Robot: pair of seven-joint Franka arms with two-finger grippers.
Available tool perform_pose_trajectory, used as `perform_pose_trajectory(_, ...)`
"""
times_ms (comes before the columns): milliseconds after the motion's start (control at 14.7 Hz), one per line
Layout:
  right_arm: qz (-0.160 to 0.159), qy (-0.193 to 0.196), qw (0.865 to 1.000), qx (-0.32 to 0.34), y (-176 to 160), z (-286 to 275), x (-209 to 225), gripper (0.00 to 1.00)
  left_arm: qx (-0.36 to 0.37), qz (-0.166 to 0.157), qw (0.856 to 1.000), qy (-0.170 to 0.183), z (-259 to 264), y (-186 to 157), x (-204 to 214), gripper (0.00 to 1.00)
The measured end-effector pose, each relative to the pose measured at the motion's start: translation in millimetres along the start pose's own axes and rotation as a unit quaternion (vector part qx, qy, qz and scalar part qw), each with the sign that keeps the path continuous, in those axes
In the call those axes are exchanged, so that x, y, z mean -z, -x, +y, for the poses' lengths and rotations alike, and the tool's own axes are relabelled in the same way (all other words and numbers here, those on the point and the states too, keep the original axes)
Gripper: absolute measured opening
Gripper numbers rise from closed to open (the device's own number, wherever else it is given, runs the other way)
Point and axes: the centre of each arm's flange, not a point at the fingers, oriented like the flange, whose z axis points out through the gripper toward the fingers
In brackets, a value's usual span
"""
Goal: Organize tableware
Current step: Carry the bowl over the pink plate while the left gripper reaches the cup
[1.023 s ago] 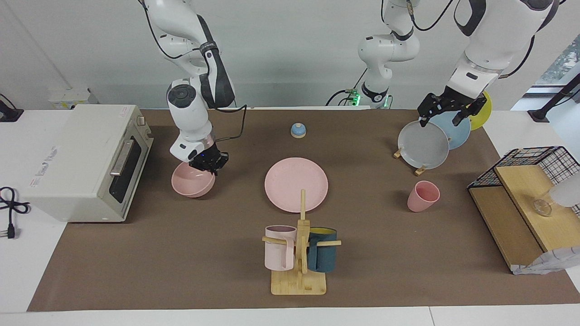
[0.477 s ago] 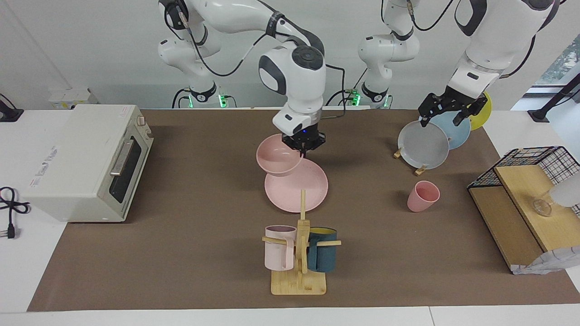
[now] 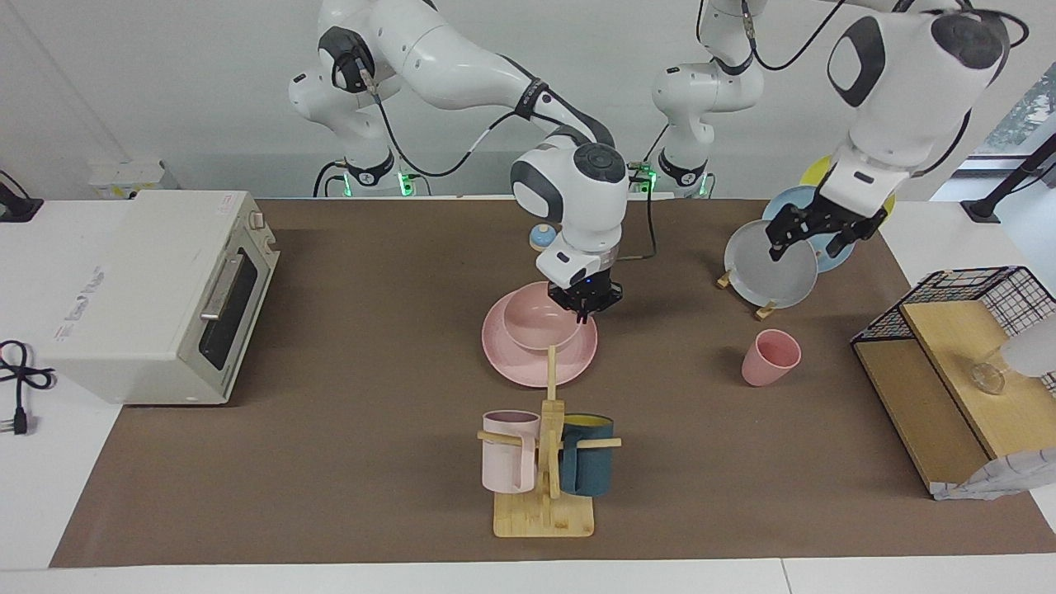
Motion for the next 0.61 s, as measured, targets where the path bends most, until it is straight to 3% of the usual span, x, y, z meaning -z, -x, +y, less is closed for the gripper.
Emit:
perform_pose_trajectory(205,-0.003,0.002,1.000,0.001,3.6,-0.1,-4.9,0.05,0.005,-0.019,1.000,0.004,0.5,-25.8,-67.9,1.00)
perform_pose_trajectory(273,-0.003,0.003,1.000,0.001,4.3,0.3,-6.1,0.11,0.009,-0.022,1.000,0.004,0.4,-27.7,-74.2,1.00)
perform_pose_trajectory(409,-0.003,0.003,1.000,0.000,4.0,0.9,-5.4,0.32,0.024,-0.021,0.999,0.004,1.1,-28.1,-74.9,1.00)
perform_pose_trajectory(614,-0.006,0.010,1.000,-0.005,0.7,6.9,3.6,0.43,0.035,-0.013,0.999,0.005,2.8,-27.6,-82.6,1.00)
